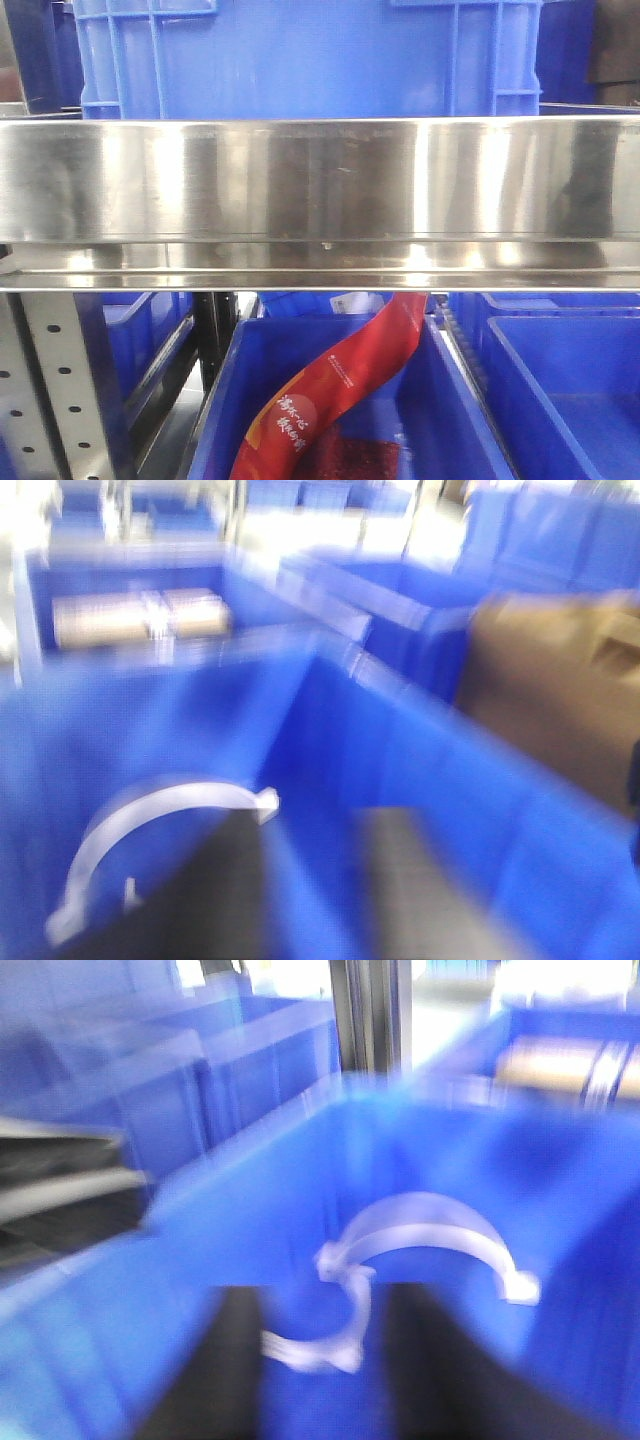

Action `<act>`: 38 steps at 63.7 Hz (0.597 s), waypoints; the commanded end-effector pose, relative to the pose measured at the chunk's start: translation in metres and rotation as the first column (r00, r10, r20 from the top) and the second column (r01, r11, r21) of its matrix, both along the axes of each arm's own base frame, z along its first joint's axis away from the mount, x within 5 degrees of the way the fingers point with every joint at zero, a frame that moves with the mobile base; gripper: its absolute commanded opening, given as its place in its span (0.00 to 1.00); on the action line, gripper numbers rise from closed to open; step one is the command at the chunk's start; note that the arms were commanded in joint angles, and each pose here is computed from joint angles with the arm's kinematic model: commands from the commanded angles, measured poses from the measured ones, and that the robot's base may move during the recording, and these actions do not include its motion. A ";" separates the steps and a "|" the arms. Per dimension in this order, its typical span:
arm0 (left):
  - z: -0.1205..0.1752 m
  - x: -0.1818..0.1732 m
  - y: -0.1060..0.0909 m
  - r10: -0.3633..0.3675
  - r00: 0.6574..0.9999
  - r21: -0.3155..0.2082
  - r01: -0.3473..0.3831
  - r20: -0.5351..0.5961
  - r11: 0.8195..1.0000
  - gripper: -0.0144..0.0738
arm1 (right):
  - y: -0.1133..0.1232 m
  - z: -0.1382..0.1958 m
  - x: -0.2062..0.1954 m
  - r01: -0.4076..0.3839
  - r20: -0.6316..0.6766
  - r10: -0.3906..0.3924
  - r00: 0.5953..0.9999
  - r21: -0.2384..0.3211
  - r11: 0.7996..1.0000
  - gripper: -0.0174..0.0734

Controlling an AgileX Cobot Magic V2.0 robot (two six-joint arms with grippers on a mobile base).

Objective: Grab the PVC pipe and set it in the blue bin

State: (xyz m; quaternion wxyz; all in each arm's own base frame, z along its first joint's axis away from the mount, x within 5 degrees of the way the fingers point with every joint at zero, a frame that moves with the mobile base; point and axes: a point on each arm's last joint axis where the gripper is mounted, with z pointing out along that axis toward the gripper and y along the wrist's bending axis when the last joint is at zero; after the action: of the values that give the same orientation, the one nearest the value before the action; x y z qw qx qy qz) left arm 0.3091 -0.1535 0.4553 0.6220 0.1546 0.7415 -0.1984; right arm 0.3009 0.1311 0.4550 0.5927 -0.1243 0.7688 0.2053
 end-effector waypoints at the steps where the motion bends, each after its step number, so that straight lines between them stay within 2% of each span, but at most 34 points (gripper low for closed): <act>1: 0.007 -0.005 0.002 0.000 0.999 0.028 -0.001 0.033 1.000 0.04 | -0.002 0.007 -0.003 0.004 0.032 -0.004 0.999 0.009 1.000 0.04; 3: 0.006 -0.005 0.002 0.001 0.999 0.047 -0.003 0.034 0.999 0.04 | -0.001 0.005 -0.001 0.003 0.024 -0.003 1.000 0.003 1.000 0.01; 7: 0.004 -0.005 0.003 0.002 1.000 0.058 -0.003 0.022 0.998 0.04 | -0.001 0.002 0.000 -0.002 0.005 0.002 1.000 -0.005 1.000 0.01; 13: 0.010 -0.015 0.007 -0.009 1.000 0.038 0.009 -0.009 0.999 0.04 | -0.002 0.004 -0.008 -0.018 -0.024 0.018 1.000 -0.005 1.000 0.01; 26: 0.050 -0.067 0.022 -0.036 0.993 -0.011 0.038 0.111 0.999 0.04 | -0.020 0.040 -0.047 0.004 0.143 -0.010 0.990 0.046 0.999 0.01; 32: 0.049 -0.083 0.031 -0.023 0.986 -0.041 0.030 0.163 0.999 0.04 | -0.027 0.031 -0.054 0.041 0.206 -0.042 0.978 0.009 0.999 0.01; 35: 0.043 -0.090 0.035 -0.010 0.983 -0.058 0.021 0.185 0.998 0.04 | -0.029 0.018 -0.056 0.056 0.212 -0.052 0.976 -0.012 0.998 0.01; 38: 0.030 -0.099 0.041 0.006 0.979 -0.077 0.010 0.202 0.997 0.04 | -0.032 0.004 -0.062 0.066 0.215 -0.062 0.975 -0.009 0.998 0.01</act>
State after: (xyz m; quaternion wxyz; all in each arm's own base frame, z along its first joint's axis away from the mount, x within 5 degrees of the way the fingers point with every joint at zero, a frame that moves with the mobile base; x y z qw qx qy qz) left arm 0.2183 -0.1162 0.4998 0.6914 0.1616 0.6739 -0.2040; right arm 0.2429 0.1027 0.4741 0.6691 -0.1222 0.7099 0.1827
